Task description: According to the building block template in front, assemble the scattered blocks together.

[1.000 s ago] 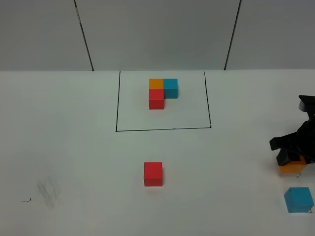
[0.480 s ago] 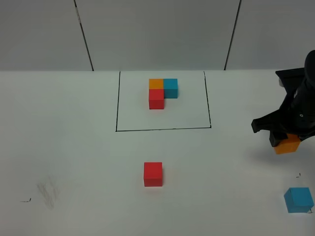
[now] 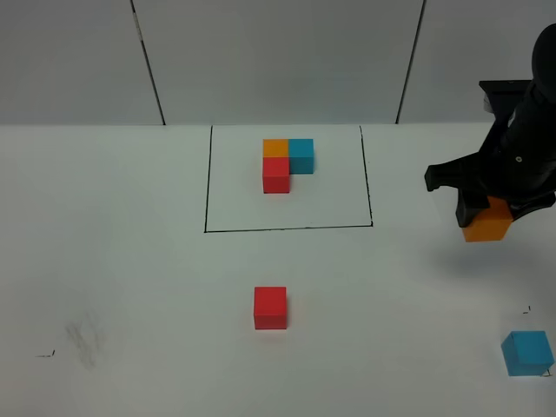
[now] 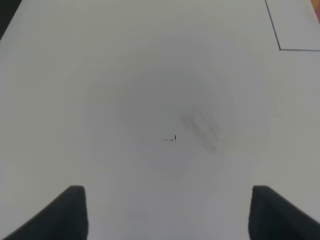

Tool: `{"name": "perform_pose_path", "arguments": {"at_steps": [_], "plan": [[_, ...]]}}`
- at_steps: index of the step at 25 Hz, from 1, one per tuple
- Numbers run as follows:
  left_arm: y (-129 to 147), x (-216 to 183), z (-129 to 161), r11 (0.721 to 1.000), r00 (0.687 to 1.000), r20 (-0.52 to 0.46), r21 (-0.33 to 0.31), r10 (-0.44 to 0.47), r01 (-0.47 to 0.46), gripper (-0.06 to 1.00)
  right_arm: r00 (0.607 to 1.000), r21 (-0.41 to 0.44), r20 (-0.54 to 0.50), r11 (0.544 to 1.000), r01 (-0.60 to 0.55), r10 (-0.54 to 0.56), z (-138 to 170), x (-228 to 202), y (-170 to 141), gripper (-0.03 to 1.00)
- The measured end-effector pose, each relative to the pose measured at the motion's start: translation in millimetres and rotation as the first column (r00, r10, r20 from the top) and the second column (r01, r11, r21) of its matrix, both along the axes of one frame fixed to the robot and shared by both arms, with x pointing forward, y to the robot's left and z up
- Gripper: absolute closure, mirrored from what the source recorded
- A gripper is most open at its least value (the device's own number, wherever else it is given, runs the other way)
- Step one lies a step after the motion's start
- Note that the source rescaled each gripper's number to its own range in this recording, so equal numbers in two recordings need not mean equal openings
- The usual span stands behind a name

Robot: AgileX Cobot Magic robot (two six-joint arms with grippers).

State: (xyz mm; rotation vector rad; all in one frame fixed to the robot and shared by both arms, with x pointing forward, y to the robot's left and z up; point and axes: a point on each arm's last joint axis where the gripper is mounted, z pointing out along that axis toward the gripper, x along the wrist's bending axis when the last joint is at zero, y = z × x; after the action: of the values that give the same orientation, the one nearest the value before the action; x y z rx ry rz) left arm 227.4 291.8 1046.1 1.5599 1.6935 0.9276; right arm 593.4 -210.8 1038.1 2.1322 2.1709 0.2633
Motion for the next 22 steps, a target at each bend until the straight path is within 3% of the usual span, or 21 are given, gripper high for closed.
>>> {"name": "perform_pose_path", "arguments": {"at_steps": [7,14,22], "plan": [[0,0,0,1.0,1.0,0.0,0.0,0.0,0.0,0.34,0.999,0.025,0.037,0.999,-0.04,0.039,4,-5,33,0.95],[0,0,0,1.0,1.0,0.0,0.0,0.0,0.0,0.34,0.999,0.043,0.018,0.998,-0.047,0.046,-1,-2,47,0.95],[0,0,0,1.0,1.0,0.0,0.001,0.0,0.0,0.34,0.986,0.058,0.048,0.985,-0.165,0.162,0,-8,95,0.96]]}}
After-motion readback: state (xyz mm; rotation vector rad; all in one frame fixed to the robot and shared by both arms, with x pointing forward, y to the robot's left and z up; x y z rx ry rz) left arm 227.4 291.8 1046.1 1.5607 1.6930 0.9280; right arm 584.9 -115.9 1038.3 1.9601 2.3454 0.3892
